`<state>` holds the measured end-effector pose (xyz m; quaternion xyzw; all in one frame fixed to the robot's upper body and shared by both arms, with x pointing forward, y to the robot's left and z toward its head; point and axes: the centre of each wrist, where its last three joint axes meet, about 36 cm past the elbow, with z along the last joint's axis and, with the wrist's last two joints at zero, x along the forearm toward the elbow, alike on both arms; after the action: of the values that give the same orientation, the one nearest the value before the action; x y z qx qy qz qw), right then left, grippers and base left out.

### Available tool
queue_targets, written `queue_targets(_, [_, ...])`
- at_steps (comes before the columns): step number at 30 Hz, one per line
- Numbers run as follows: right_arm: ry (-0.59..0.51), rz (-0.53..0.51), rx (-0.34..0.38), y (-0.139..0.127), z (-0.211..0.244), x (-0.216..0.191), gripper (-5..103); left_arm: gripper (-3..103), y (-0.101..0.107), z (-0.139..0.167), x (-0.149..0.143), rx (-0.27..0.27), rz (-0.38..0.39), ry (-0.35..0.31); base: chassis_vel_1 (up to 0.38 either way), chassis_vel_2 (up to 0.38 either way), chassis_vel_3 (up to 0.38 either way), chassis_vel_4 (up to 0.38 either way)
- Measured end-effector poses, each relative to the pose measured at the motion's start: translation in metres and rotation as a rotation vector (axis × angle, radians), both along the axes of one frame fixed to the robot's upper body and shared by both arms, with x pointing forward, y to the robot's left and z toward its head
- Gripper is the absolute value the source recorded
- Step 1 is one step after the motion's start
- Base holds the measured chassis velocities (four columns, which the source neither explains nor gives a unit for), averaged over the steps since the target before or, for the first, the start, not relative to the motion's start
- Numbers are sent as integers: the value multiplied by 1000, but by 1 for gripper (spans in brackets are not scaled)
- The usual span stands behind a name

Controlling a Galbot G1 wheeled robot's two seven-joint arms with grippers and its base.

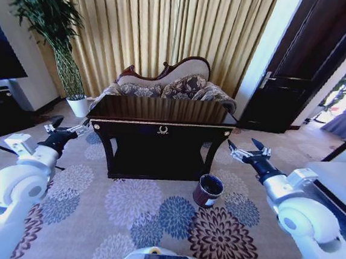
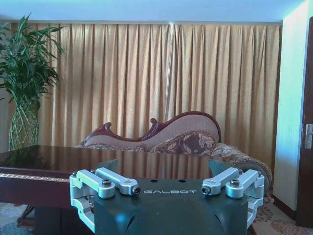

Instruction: Move to the front of the table and place the trash on the table into the trash bin.

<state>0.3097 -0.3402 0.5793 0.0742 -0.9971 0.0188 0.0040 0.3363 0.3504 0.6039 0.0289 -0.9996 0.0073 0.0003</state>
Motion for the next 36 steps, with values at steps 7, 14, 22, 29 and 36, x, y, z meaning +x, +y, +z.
queue_targets(7, [-3, 1, -2, 0, 1, -1, 100, 100, 1, 1, -1, 2, 5, -6, 153, -149, -145, 164])
queue_targets(14, [-2, 4, -3, 1, 1, -1, 100, 100, 1, 0, -2, 0, 5, -8, 165, -178, -169, 166])
queue_targets(22, [-1, 5, -3, 1, 2, -1, 100, 100, 1, 1, -3, 0, 6, -10, 185, -182, -181, 183])
queue_targets(29, [0, 6, -1, 1, 1, -2, 100, 100, 2, 1, -3, 1, 7, -12, 167, -164, -174, 161])
queue_targets(36, [1, 8, 3, 1, 2, -2, 100, 100, 1, 1, -3, -1, 7, -12, 180, -180, -174, 189])
